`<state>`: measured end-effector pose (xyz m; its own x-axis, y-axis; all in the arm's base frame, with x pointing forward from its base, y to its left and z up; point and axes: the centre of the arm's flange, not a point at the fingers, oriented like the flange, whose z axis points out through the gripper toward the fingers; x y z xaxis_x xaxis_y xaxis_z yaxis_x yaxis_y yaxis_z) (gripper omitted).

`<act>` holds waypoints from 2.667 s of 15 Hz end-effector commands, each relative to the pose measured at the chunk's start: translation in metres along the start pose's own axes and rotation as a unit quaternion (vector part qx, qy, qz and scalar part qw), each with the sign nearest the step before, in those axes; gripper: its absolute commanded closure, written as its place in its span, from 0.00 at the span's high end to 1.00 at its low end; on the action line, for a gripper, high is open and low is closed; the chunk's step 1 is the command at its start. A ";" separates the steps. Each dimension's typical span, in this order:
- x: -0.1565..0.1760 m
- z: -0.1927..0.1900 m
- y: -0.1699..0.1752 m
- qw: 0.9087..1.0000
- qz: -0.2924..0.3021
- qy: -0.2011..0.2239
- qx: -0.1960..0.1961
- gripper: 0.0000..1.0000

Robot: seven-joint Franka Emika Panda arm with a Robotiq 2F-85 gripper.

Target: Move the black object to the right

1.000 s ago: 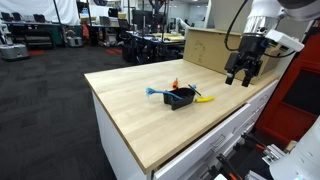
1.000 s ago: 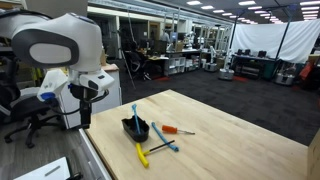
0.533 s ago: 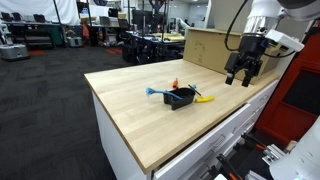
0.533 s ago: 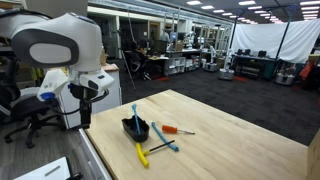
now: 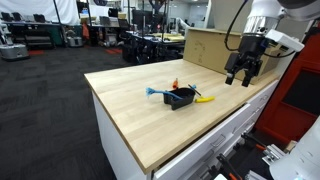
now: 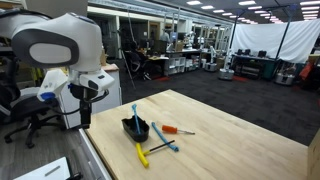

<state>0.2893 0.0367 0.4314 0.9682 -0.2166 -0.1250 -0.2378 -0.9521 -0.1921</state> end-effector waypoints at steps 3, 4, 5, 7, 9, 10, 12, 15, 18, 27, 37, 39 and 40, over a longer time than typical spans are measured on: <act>0.000 0.000 0.000 1.000 0.000 0.000 0.000 1.00; 0.000 0.000 0.000 1.000 0.000 0.000 0.000 1.00; 0.000 0.000 0.000 1.000 0.000 0.000 0.000 1.00; 0.000 0.000 0.000 1.000 0.000 0.000 0.000 1.00; 0.000 0.000 0.000 1.000 0.000 0.000 0.000 1.00; 0.000 0.000 0.000 1.000 0.000 0.000 0.000 1.00; 0.000 0.000 0.000 1.000 0.000 0.000 0.000 1.00; 0.000 0.000 0.000 1.000 0.000 0.000 0.000 1.00; 0.003 0.000 0.003 1.000 0.003 -0.001 0.001 1.00; 0.041 -0.007 0.004 0.998 0.019 0.051 -0.027 1.00; 0.116 -0.008 0.031 0.995 0.031 0.083 -0.054 1.00; 0.127 -0.009 0.029 0.995 0.025 0.083 -0.058 1.00; 0.132 -0.008 0.027 0.994 0.023 0.082 -0.062 1.00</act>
<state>0.3811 -0.0140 0.4212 0.9517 -0.3049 0.0371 -0.3009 -0.9497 -0.0868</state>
